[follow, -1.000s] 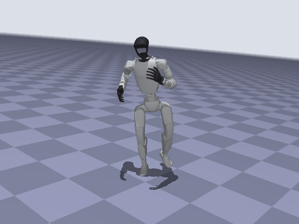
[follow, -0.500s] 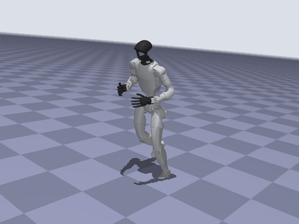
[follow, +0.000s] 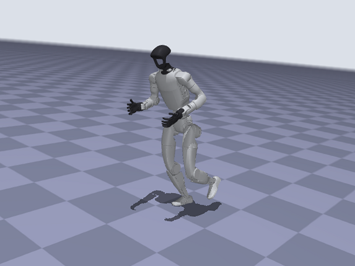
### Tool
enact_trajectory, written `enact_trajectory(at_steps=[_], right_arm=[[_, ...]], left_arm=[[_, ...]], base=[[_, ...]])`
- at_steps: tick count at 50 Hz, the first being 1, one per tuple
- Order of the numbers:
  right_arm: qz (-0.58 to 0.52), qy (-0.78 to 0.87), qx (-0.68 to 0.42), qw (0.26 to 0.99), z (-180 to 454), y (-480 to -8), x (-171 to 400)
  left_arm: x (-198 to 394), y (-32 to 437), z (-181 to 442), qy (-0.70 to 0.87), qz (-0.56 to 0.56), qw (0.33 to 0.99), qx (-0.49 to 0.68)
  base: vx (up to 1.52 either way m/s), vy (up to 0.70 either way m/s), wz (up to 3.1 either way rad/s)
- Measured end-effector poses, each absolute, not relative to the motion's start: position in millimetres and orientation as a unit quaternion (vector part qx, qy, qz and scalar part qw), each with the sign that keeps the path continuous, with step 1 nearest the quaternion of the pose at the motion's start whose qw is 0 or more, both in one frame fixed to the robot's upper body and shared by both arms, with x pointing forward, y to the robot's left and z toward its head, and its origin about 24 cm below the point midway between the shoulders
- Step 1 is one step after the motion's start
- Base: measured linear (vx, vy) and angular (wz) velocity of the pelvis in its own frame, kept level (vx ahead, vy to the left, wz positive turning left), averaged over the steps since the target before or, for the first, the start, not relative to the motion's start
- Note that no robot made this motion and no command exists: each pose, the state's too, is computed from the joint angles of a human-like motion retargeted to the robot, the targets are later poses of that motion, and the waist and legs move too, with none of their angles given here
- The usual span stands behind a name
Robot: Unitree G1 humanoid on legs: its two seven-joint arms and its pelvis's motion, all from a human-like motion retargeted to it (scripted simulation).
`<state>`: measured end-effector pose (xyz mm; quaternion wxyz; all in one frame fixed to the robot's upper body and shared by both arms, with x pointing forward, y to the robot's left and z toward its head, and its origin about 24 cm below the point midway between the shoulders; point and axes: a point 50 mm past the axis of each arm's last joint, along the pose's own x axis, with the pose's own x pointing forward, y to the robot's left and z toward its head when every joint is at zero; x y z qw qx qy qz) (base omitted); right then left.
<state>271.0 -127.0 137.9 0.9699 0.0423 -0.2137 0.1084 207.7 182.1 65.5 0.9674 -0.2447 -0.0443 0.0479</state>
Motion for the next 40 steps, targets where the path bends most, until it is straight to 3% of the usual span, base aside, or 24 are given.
enact_trajectory(at_steps=[3,5,9,12,15,17,20,23,28,33,37,40], right_arm=[[0.153,-0.306,0.129,0.931,183,-108,258],[0.2,-0.342,0.128,0.909,199,-97,246],[0.329,-0.352,0.129,0.867,205,-77,220],[0.394,-0.3,0.136,0.858,183,-73,202],[0.355,-0.183,0.175,0.9,132,-83,200],[0.284,-0.114,0.152,0.94,96,-103,203],[0.258,-0.063,0.136,0.954,76,-138,189],[0.247,-0.02,0.187,0.95,76,-169,161],[0.177,0.023,0.102,0.979,66,-204,145],[0.057,0.0,-0.03,0.998,56,-216,168],[0.025,-0.101,-0.01,0.995,74,-183,225],[0.023,-0.237,0.018,0.971,130,-159,252]], left_arm=[[188,205,73,-0.04,0.039,0.951,-0.303],[181,216,78,-0.038,0.009,0.98,-0.193],[170,225,84,-0.064,0.006,0.984,-0.169],[186,206,90,-0.093,-0.04,0.984,-0.147],[231,150,91,-0.08,-0.2,0.952,-0.218],[270,128,112,-0.132,-0.194,0.968,-0.086],[282,89,188,-0.286,-0.248,0.924,-0.048],[268,82,249,-0.416,-0.231,0.877,-0.066],[246,86,288,-0.495,-0.206,0.826,-0.173],[257,106,247,-0.416,-0.209,0.874,-0.141],[266,150,121,-0.184,-0.067,0.973,-0.12],[217,185,42,-0.02,0.028,0.984,-0.172]], base=[[1.4,0.0,-1.08],[1.44,0.09,-1.27],[1.47,0.27,-0.83],[1.37,0.31,0.87],[1.23,0.2,1.48],[1.14,0.1,0.97],[1.18,0.05,0.77],[1.36,-0.07,1.28],[1.42,-0.32,1.03],[1.4,-0.43,-0.79],[1.23,-0.19,-1.47],[1.27,-0.11,-0.81]])
